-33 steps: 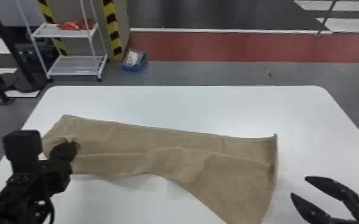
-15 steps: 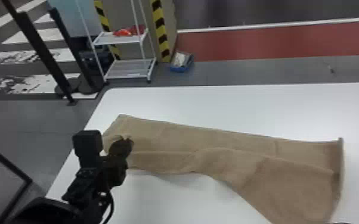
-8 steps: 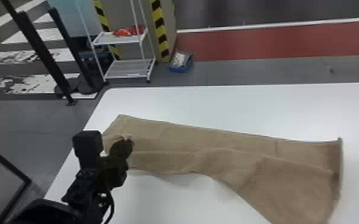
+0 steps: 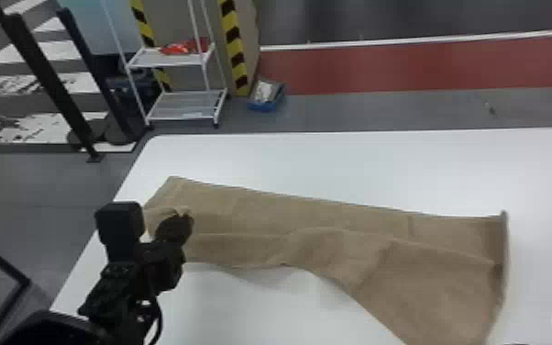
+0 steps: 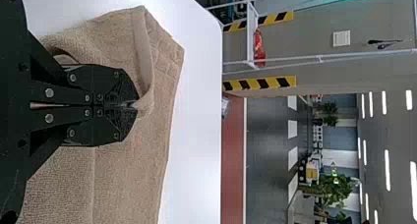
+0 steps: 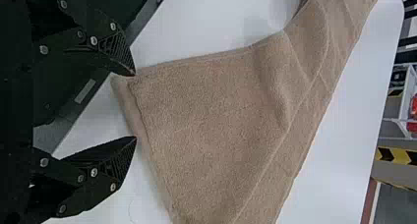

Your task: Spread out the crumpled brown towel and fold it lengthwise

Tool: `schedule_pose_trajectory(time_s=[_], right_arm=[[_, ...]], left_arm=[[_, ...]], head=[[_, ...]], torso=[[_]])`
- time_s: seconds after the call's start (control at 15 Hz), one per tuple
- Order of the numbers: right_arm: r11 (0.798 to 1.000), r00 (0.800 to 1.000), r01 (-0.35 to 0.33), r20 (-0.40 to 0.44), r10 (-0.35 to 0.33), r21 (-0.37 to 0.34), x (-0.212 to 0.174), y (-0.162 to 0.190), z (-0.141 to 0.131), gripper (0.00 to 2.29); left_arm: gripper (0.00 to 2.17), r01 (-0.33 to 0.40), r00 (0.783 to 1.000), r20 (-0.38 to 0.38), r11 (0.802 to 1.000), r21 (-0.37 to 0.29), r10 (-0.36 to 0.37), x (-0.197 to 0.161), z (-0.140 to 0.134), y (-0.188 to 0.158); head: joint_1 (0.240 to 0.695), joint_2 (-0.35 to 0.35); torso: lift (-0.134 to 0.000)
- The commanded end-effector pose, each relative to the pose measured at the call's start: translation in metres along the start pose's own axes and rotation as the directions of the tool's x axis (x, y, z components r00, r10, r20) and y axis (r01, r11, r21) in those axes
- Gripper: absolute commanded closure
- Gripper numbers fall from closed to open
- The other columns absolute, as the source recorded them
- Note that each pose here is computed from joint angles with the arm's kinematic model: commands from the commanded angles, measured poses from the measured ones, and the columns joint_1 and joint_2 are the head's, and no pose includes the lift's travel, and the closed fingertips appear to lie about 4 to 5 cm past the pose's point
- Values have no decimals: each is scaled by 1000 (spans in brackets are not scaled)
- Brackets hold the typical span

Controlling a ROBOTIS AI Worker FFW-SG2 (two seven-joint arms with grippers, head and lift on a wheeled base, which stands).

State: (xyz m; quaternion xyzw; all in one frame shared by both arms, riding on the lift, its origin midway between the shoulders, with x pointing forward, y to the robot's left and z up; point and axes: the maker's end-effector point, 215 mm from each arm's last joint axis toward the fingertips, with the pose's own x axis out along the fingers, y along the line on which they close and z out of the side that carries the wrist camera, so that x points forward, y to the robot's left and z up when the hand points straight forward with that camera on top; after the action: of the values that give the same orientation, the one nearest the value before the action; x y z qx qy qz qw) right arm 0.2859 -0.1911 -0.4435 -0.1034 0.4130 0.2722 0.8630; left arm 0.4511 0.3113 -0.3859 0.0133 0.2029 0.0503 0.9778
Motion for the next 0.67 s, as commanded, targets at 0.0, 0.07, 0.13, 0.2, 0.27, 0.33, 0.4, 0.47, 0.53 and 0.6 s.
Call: schedule_pose_trajectory(time_s=[0.0,0.07,0.13,0.2,0.27,0.33,0.4,0.47,0.53,0.6], right_arm=[[999,1000,-29,5,29,22,5,8,0,508],[999,1000,-31,1,31,28,6,8,-1,508],[999,1000,-25,-11,26,34,8,6,-5,532],[999,999,-24,-21,25,49,10,5,-8,566],[998,999,-33,-24,35,58,12,7,-10,569],[998,999,-31,-31,32,61,13,6,-12,569],[997,999,-35,-37,37,64,16,7,-14,569],[997,998,-40,-41,43,67,17,8,-15,569],[997,998,-44,-39,46,65,18,10,-13,569],[997,998,-45,-39,47,70,19,10,-12,569]], left_arm=[[1362,0,1000,1,1000,-1,0,-1,0,0],[1362,0,1000,1,1000,1,0,-1,0,0],[1362,0,1000,-1,1000,1,0,-2,-1,-1],[1362,-1,1000,-1,1000,1,1,-2,-1,0],[1362,-1,1000,-4,1000,2,1,-3,-2,0],[1362,-1,1000,-2,1000,2,1,-4,-1,1],[1362,-1,1000,0,1000,2,1,-4,-1,0],[1362,1,1000,1,1000,2,-1,-4,0,-1],[1362,1,1000,2,1000,2,-1,-4,1,-1],[1362,1,1000,1,1000,2,-1,-4,0,-1]], head=[[695,183],[695,188],[695,193],[695,198],[695,197],[695,196],[695,196],[695,196],[695,198],[695,199]], torso=[[-124],[-124],[-124],[-124],[-124],[-124],[-124],[-124],[-124],[-124]])
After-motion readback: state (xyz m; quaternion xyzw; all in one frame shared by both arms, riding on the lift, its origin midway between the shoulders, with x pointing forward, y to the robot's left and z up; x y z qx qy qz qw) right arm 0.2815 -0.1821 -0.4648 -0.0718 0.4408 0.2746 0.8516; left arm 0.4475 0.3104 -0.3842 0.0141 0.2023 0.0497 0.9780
